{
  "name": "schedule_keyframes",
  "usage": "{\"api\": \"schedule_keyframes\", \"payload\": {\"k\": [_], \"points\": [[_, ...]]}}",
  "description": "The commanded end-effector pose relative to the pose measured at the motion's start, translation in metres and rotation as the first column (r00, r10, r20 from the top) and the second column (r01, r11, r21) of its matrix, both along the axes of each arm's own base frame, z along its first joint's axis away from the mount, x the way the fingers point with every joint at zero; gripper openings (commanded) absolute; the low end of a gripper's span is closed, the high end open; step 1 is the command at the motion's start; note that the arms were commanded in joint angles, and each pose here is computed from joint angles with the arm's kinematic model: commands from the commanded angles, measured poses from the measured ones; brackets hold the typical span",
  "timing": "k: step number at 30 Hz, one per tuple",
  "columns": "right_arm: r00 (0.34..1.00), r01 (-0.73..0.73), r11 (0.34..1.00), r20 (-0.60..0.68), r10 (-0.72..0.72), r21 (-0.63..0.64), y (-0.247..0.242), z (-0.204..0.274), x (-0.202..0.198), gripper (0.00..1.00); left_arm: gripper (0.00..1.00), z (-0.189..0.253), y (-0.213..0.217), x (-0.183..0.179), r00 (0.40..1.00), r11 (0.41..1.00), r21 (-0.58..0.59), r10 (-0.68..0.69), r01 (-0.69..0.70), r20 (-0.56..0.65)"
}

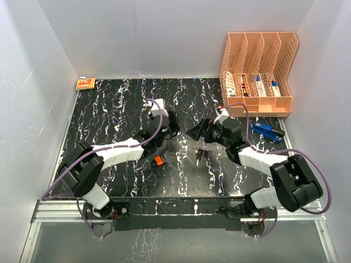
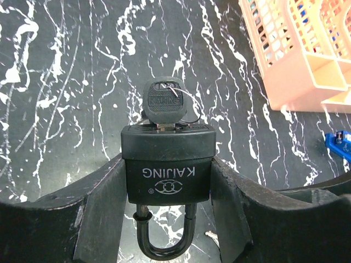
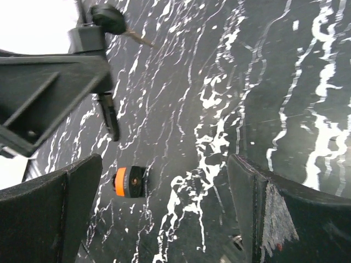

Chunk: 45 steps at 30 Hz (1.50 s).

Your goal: Unlock with the key

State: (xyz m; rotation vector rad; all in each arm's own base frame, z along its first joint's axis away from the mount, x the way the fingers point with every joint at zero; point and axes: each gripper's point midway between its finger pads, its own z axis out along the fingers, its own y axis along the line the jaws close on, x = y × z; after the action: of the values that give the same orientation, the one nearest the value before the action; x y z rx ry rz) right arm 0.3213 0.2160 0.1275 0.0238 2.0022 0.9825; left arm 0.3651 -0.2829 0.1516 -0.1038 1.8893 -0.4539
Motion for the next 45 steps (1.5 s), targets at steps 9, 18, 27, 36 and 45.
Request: {"api": "schedule_keyframes", "payload": {"k": [9, 18, 27, 36, 45], "points": [[0.986, -0.155, 0.979, 0.090, 0.143, 0.135, 0.057, 0.034, 0.008, 0.98, 0.00, 0.060, -0.031, -0.002, 0.991, 0.963, -0.249, -0.082, 0.107, 0.107], [0.989, -0.143, 0.981, 0.062, 0.136, 0.130, 0.060, 0.021, 0.015, 0.98, 0.00, 0.094, -0.022, -0.029, 0.978, 0.919, -0.351, -0.130, 0.181, 0.164], [0.985, -0.172, 0.973, 0.057, 0.166, 0.151, 0.068, 0.019, 0.020, 0.98, 0.00, 0.125, -0.015, -0.051, 0.960, 0.860, -0.446, -0.159, 0.249, 0.230], [0.974, -0.225, 0.962, 0.047, 0.220, 0.158, 0.081, 0.018, 0.024, 0.98, 0.00, 0.126, -0.020, -0.046, 0.956, 0.832, -0.489, -0.153, 0.260, 0.249], [0.992, -0.040, 0.996, 0.125, 0.031, 0.074, 0.045, 0.048, 0.033, 0.98, 0.00, 0.099, 0.013, -0.012, 0.987, 0.944, -0.325, -0.007, 0.061, 0.163]]}}
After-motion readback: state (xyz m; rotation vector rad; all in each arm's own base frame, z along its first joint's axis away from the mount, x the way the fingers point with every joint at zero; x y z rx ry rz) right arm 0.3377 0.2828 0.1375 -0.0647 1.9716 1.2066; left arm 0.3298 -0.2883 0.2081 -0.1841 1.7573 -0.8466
